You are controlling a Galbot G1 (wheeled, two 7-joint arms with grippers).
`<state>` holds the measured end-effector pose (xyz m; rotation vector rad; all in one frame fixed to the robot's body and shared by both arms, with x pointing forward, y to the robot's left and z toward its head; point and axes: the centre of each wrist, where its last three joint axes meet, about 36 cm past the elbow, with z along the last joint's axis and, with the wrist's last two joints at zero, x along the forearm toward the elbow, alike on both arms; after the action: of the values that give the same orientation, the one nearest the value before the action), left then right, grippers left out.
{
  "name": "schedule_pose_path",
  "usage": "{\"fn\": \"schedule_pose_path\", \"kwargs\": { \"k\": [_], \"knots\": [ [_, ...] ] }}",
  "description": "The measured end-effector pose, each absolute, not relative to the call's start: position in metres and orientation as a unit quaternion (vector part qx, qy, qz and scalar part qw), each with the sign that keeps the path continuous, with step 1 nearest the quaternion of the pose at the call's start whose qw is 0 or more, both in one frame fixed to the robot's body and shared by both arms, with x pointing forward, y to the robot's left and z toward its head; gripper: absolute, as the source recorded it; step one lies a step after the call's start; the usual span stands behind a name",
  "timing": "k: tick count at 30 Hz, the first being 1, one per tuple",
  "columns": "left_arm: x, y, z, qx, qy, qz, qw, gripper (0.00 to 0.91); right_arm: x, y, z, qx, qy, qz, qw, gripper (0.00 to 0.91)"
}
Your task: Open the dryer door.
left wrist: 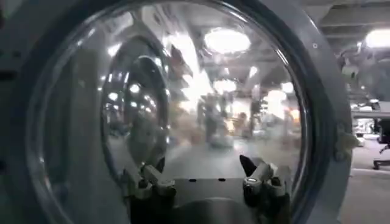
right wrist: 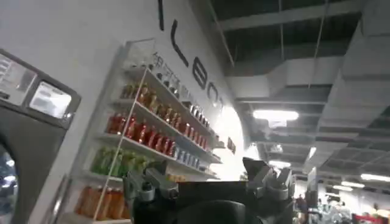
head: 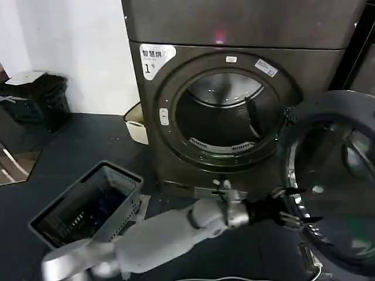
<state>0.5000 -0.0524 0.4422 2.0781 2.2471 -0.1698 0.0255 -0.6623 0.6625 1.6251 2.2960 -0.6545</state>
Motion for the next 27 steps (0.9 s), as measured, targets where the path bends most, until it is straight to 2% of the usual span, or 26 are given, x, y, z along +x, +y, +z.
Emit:
{"fn": "schedule_pose_path", "kwargs": {
  "k": [15, 27],
  "knots": [
    [0.513, -0.128, 0.454, 0.646, 0.756, -0.061, 0.082, 0.907, 0.018, -0.658, 0.663, 0.560, 0.785, -0.232, 0.127, 0.907],
    [0.543, -0.118, 0.446, 0.605, 0.790, -0.039, 0.089, 0.907, 0.028, -0.660, 0.659, 0.553, 0.791, -0.227, 0.130, 0.907]
  ]
}}
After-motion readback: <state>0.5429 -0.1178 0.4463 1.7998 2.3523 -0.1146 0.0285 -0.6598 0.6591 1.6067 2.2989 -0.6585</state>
